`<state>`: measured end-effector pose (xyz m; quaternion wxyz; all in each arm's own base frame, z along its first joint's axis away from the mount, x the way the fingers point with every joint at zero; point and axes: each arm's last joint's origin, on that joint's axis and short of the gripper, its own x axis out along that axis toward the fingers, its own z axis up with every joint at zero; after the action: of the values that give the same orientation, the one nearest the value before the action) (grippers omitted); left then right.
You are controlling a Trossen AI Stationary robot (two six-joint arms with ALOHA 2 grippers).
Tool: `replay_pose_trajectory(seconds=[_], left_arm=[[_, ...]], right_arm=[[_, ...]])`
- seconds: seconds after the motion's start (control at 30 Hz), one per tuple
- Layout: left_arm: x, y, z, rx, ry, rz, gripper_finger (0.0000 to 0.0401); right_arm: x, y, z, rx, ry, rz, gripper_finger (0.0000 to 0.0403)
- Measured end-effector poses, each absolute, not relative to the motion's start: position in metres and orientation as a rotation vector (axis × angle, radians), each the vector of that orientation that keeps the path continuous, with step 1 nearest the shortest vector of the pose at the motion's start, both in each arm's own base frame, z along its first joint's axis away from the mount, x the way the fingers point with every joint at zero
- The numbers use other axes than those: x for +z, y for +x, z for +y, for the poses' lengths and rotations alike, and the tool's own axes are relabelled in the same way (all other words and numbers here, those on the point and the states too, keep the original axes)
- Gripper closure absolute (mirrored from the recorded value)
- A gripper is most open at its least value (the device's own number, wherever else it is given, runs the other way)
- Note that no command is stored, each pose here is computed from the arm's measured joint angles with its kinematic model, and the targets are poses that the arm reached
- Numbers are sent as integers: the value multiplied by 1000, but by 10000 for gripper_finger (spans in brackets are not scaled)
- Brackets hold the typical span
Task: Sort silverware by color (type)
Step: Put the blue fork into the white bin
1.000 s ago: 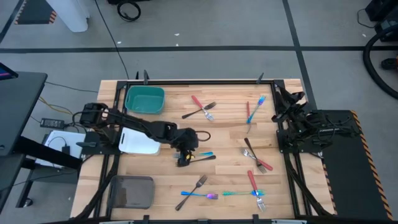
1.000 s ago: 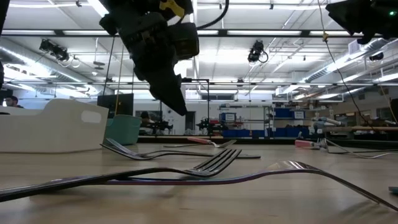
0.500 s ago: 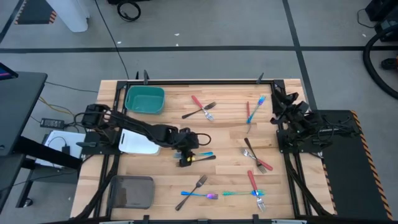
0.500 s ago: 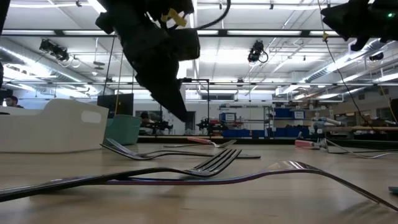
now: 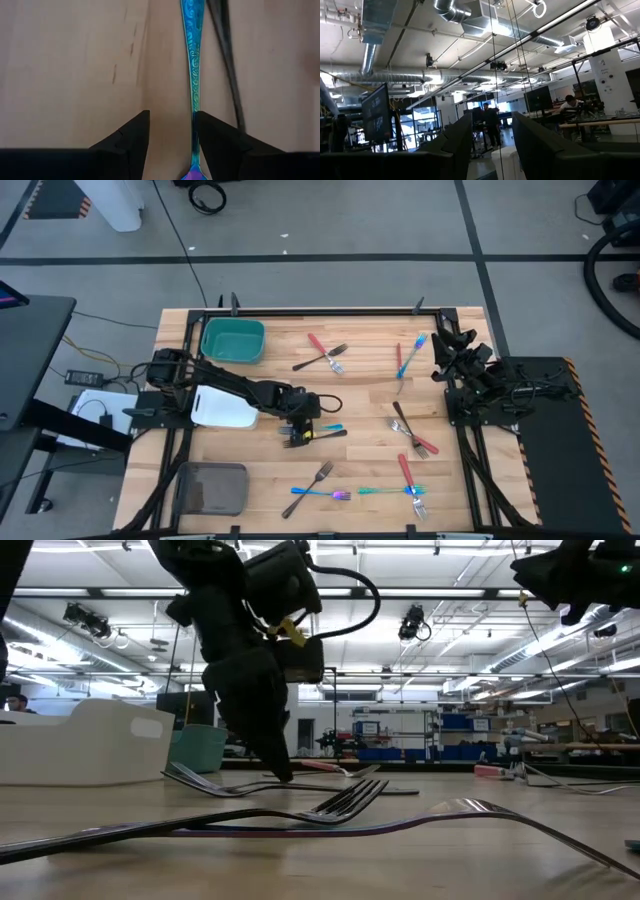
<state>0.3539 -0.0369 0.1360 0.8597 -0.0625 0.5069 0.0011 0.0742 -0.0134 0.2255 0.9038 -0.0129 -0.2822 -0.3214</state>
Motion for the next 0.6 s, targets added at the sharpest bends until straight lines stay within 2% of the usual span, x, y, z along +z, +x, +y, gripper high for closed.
replay_pose_trajectory(seconds=[0.6], left_arm=[[132, 355, -36, -25, -180, 1078, 229]], right_arm=[[224, 76, -13, -647, 16, -578, 254]])
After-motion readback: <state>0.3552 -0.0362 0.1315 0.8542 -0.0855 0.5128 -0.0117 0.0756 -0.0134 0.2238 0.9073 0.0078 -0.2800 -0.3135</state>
